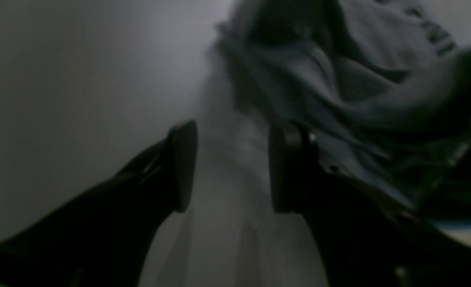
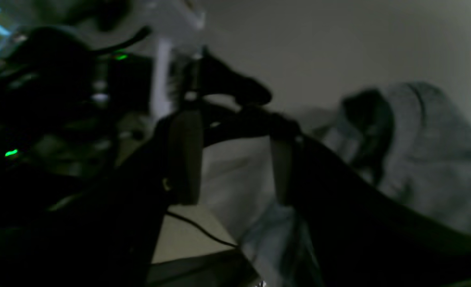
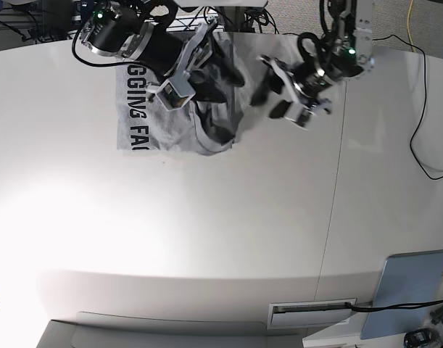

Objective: Fold the T-shirt properly
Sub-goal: 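Grasp the shirt edges beside the printed lettering with both grippers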

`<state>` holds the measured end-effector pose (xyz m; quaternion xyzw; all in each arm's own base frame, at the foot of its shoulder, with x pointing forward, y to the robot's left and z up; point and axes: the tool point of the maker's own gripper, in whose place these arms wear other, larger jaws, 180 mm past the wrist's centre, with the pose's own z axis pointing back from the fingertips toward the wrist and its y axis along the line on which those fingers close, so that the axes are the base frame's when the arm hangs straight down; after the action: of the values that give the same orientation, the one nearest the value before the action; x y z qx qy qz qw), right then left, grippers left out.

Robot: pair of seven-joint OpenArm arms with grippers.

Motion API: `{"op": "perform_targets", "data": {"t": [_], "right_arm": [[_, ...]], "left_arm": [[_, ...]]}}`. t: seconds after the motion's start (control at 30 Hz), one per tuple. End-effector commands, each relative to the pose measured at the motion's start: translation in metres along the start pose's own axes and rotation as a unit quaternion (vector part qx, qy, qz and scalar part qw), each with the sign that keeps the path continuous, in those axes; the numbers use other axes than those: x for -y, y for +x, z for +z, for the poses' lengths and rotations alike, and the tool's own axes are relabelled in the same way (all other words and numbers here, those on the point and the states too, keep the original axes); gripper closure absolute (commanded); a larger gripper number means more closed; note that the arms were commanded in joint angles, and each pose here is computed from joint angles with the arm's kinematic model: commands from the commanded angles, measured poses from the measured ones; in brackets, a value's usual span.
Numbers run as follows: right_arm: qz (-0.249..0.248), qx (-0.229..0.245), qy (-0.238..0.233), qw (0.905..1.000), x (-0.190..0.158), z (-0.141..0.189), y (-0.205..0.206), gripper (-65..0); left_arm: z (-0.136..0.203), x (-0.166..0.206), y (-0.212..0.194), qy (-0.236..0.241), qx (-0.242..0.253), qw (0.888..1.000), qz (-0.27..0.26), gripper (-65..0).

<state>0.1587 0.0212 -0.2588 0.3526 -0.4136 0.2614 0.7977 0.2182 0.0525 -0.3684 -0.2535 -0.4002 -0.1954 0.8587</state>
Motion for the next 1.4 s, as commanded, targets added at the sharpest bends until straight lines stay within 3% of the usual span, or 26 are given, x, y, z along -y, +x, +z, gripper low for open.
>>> {"op": "perform_targets", "data": {"t": [0.0,0.2,0.37,0.57,0.63,0.73,0.83,0.97,1.03,1.13,1.37], "right_arm": [[0.004,0.020,0.006,0.9998,-0.004,0.003,0.010,-27.4],[0.034,-0.049,-0.110,0.9921,0.048,0.018,-0.014,-27.4],[0.040,-0.099,-0.183,0.9773,0.078,0.034,-0.030,-27.3],[0.005,-0.124,-0.286,0.9500,0.116,0.062,-0.040,-27.3],[-0.014,-0.135,-0.267,0.9541,0.107,0.059,-0.047,-27.3],[-0.047,-0.136,-0.185,0.9722,0.068,0.042,-0.058,-27.3],[-0.045,-0.145,-0.126,0.9803,0.035,0.026,-0.064,-27.3],[-0.012,-0.129,-0.132,0.9828,0.036,0.017,-0.054,-27.3],[0.011,-0.126,-0.174,0.9766,0.055,0.021,-0.047,-27.3],[0.033,-0.128,-0.257,0.9573,0.093,0.037,-0.038,-25.0],[0.060,-0.094,-0.352,0.9295,0.142,0.078,-0.019,-13.5]], "left_arm": [[0.005,-0.001,0.015,-0.004,0.028,1.000,-0.001,-30.1],[0.014,-0.001,0.023,-0.029,0.049,0.998,0.026,-30.0],[0.014,-0.001,0.023,-0.030,0.049,0.998,0.027,-30.1],[0.014,-0.001,0.022,-0.029,0.049,0.998,0.027,-30.0],[0.014,-0.001,0.023,-0.029,0.049,0.998,0.027,-30.0],[0.014,-0.001,0.023,-0.029,0.049,0.998,0.027,-30.0],[0.014,-0.001,0.022,-0.029,0.049,0.998,0.027,-30.0],[0.015,0.005,0.023,-0.045,0.051,0.998,0.017,-28.7],[0.016,0.017,0.026,-0.078,0.059,0.995,0.003,-20.5],[0.018,0.029,0.027,-0.113,0.058,0.991,0.033,-0.6],[0.012,0.089,0.010,-0.223,0.002,0.974,0.050,0.0]]}}
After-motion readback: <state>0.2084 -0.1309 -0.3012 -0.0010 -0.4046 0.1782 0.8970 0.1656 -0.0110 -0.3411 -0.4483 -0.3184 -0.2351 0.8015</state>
